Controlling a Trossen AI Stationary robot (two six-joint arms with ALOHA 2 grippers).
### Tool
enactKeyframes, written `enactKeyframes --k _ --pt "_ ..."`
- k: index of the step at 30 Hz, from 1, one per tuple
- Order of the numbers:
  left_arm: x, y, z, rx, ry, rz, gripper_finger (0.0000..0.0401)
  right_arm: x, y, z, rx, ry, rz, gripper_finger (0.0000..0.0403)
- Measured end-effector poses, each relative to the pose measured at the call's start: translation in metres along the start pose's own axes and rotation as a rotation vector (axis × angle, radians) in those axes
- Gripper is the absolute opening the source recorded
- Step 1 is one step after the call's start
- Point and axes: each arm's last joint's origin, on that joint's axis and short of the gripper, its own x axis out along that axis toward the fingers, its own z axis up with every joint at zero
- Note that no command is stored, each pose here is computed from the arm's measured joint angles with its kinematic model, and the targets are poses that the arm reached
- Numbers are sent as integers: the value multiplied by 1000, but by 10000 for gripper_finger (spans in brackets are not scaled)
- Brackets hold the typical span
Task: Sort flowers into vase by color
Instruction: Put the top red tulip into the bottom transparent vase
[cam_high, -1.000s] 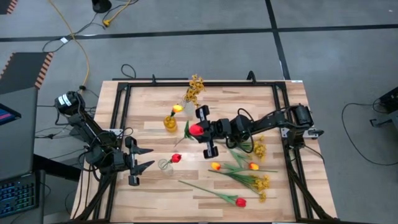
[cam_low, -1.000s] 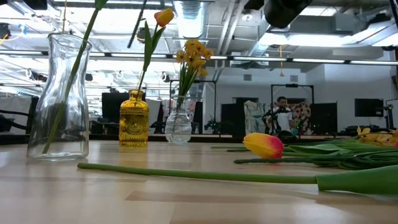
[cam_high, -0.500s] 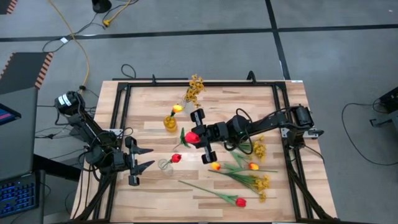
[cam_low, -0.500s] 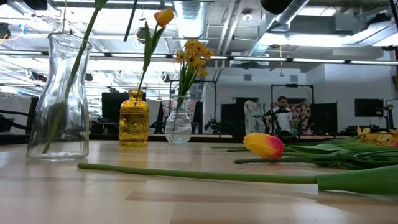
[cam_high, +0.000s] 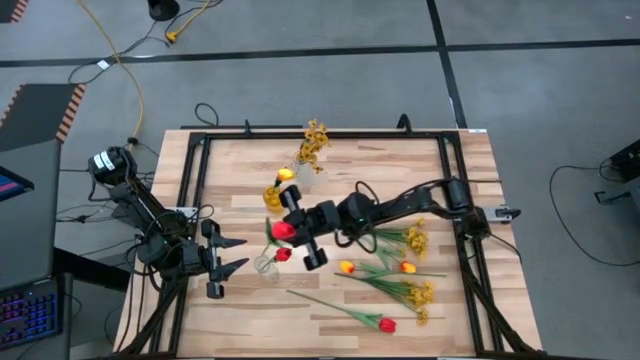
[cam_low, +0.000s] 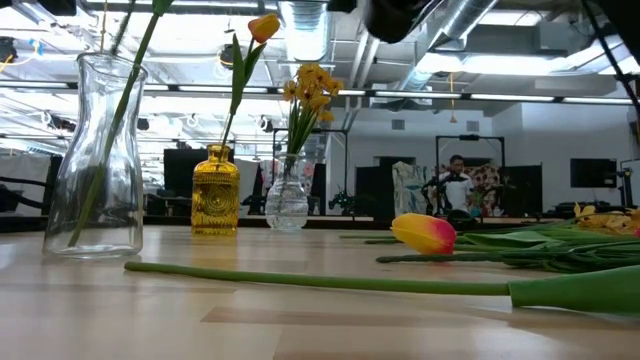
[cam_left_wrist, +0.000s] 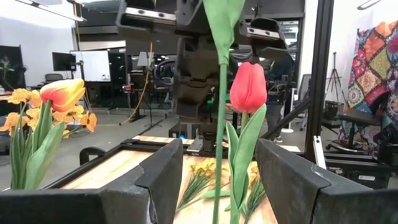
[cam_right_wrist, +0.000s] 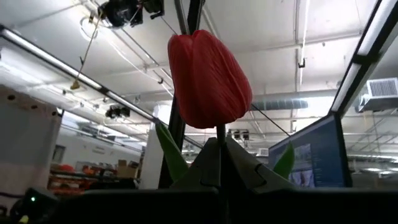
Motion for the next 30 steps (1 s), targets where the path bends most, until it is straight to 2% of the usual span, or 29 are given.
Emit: enactKeyframes --k 4,10,16,24,30 --pt "0 0 0 -2 0 0 192 0 -6 -6 47 4 9 27" --pt "0 0 0 1 0 0 192 1 -5 -7 49 19 11 27" --pt "0 0 0 1 0 0 192 0 -7 -17 78 110 -5 27" --pt "0 0 0 2 0 0 192 -1 -7 -24 86 183 -19 53" --pt "0 0 0 2 0 1 192 -2 -8 -27 74 218 -24 57"
